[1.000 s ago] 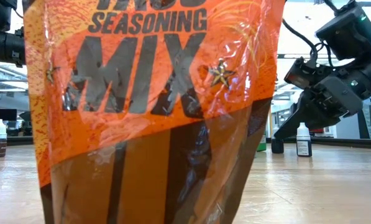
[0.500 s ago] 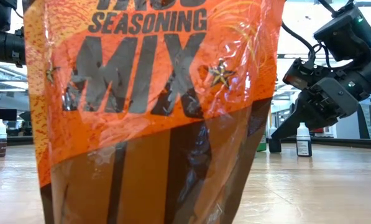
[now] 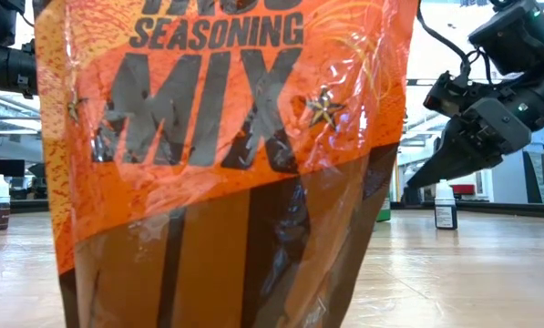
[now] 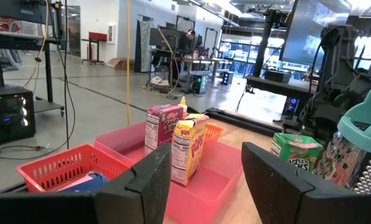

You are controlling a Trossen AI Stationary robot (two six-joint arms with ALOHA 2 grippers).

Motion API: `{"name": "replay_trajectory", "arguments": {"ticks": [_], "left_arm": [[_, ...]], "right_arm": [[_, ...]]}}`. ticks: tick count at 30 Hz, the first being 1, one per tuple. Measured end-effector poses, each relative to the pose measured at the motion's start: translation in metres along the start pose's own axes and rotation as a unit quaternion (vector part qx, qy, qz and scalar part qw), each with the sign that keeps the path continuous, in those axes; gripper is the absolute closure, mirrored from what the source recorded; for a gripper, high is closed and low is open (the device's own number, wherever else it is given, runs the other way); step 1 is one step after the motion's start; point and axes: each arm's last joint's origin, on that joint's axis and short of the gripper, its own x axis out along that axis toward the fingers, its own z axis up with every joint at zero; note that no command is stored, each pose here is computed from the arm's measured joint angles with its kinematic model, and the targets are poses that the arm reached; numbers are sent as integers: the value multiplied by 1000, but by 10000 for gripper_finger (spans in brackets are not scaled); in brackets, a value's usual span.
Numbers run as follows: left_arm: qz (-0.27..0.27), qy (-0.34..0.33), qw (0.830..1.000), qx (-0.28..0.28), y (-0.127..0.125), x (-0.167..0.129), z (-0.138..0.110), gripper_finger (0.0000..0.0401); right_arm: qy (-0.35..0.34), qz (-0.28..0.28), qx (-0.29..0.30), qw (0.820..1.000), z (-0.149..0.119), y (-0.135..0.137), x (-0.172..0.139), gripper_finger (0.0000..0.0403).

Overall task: Pick & Place Kitchen Items
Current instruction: Put the small red food coloring bottle into the orange bin

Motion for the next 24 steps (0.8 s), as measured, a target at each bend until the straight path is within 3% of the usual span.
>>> {"name": "replay_trajectory", "arguments": {"ticks": [16, 24], "left_arm": [[0, 0, 1000, -2, 0, 0, 0, 203], [0, 0, 1000, -2, 0, 0, 0, 203]], "right_arm": [[-77, -115, 51, 989, 31, -49, -6, 353], [-111, -129, 66, 983, 53, -72, -5, 353]]}}
